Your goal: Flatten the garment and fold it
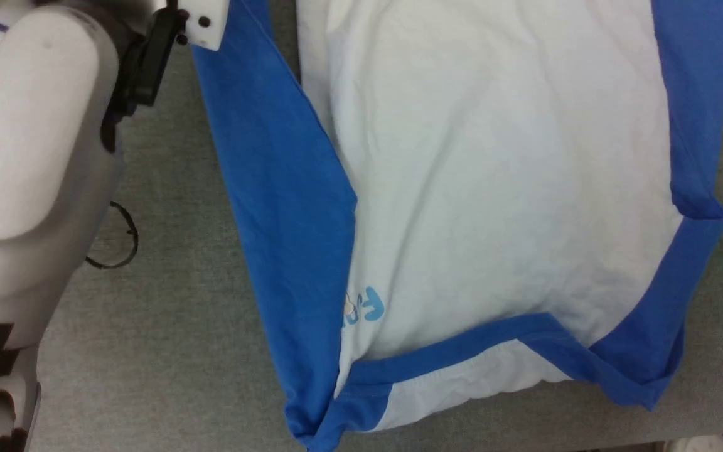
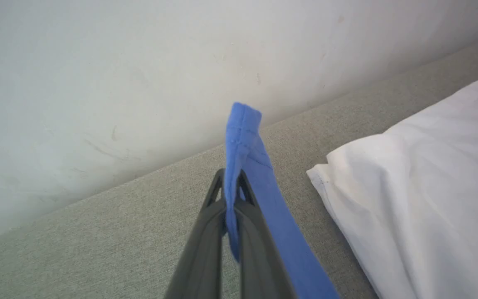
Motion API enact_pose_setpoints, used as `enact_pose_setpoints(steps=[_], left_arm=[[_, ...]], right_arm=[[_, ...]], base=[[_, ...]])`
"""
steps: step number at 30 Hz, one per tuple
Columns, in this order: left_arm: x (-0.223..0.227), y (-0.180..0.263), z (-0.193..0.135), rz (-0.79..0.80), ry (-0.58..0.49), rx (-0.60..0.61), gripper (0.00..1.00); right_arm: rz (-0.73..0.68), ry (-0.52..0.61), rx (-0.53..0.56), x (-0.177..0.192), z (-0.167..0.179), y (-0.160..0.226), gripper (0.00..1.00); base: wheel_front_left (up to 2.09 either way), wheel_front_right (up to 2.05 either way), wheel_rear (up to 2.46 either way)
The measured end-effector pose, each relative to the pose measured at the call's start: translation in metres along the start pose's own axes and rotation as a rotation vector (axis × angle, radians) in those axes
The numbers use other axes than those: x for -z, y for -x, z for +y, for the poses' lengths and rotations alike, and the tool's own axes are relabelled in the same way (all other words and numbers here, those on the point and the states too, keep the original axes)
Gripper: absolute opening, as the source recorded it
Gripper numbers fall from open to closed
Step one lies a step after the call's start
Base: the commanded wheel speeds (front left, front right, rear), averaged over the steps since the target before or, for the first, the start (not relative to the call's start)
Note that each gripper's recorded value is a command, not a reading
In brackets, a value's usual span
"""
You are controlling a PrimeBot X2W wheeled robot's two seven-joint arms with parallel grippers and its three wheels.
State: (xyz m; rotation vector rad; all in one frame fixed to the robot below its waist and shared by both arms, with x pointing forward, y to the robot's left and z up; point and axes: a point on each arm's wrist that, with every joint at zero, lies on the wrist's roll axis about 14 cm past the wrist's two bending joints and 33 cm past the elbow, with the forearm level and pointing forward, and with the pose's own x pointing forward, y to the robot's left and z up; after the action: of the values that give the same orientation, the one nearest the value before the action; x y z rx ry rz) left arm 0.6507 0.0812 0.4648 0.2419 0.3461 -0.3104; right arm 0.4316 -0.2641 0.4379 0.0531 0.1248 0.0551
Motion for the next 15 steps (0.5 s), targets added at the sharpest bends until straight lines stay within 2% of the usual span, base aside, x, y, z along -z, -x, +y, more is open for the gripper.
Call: enact_pose_setpoints(steps=[7, 15], left_arm=[[-0.041, 0.054, 0.027, -0.164, 0.037, -0.055, 0.00], [-0.053, 0.150, 0.094, -0.239, 0.106, -0.241, 0.00]], right_arm=[[-0.041, -0.018, 0.001, -0.021, 0.013, 0.015, 1.00], [-0.083, -0.044, 0.006, -0.047, 0.033, 0.044, 1.00]], base=[[0.00, 0.00, 0.00], [0.00, 0.00, 0.00]])
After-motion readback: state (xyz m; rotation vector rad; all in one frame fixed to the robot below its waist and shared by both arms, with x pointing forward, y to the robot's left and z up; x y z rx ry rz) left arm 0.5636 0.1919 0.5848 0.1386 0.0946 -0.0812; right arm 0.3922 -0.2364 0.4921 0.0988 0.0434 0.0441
